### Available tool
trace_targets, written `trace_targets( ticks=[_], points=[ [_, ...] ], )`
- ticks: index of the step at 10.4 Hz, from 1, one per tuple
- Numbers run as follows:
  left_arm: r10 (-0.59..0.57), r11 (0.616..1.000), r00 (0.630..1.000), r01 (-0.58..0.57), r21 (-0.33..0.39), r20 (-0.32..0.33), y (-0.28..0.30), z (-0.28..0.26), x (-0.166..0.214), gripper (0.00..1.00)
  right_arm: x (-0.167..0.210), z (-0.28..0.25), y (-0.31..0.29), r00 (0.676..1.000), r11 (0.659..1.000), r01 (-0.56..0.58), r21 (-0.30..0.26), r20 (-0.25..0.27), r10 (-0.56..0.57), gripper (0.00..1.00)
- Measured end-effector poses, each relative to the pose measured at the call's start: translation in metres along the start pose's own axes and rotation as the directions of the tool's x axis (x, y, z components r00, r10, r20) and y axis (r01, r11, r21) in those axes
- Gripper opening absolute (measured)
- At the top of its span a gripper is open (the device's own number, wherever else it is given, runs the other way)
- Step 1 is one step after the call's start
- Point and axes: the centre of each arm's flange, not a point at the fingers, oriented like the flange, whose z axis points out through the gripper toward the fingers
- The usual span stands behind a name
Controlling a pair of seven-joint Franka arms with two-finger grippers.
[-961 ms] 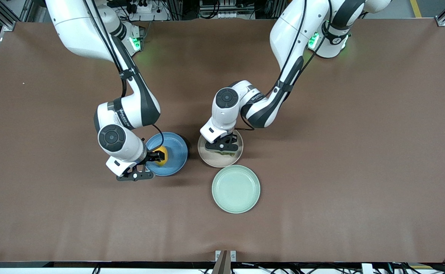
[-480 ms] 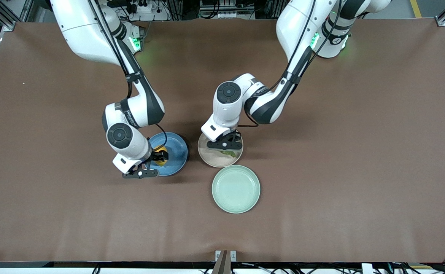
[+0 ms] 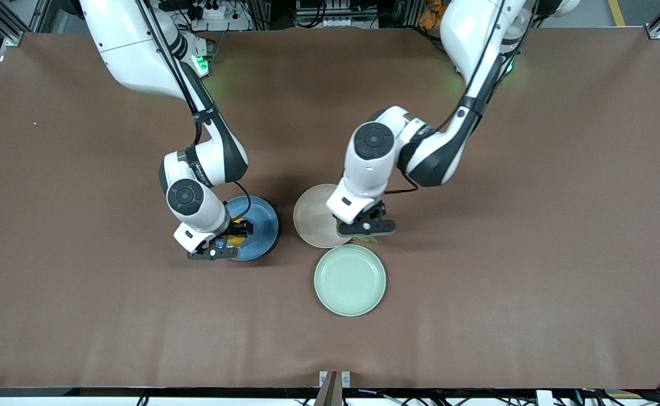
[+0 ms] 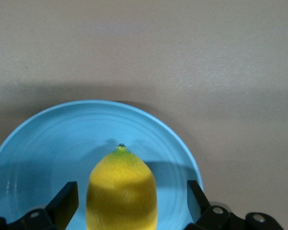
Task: Pick lemon and lettuce from blue and beige plates
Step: 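Close the left gripper on the lettuce while the right gripper grasps the lemon, then carry the lettuce off the plate with the left gripper and release it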
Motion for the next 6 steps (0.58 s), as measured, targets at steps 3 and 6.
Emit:
trace_targets(
  ticks=[3, 6],
  points=[
    [-0.005, 0.999, 1.0, 0.004, 0.042, 0.02, -0.04, -0.003, 0.029, 0.02, -0.011, 0.014, -0.008, 1.0, 1.0, -0.008, 0.005, -0.023, 0.008, 1.0],
    [0.037, 0.997, 0.999, -0.04, 0.07, 0.038, -0.099, 0.0, 0.069, 0.02, -0.019, 0.027, -0.008, 0.999, 1.0, -0.006, 0.006, -0.034, 0.006, 1.0]
  ],
)
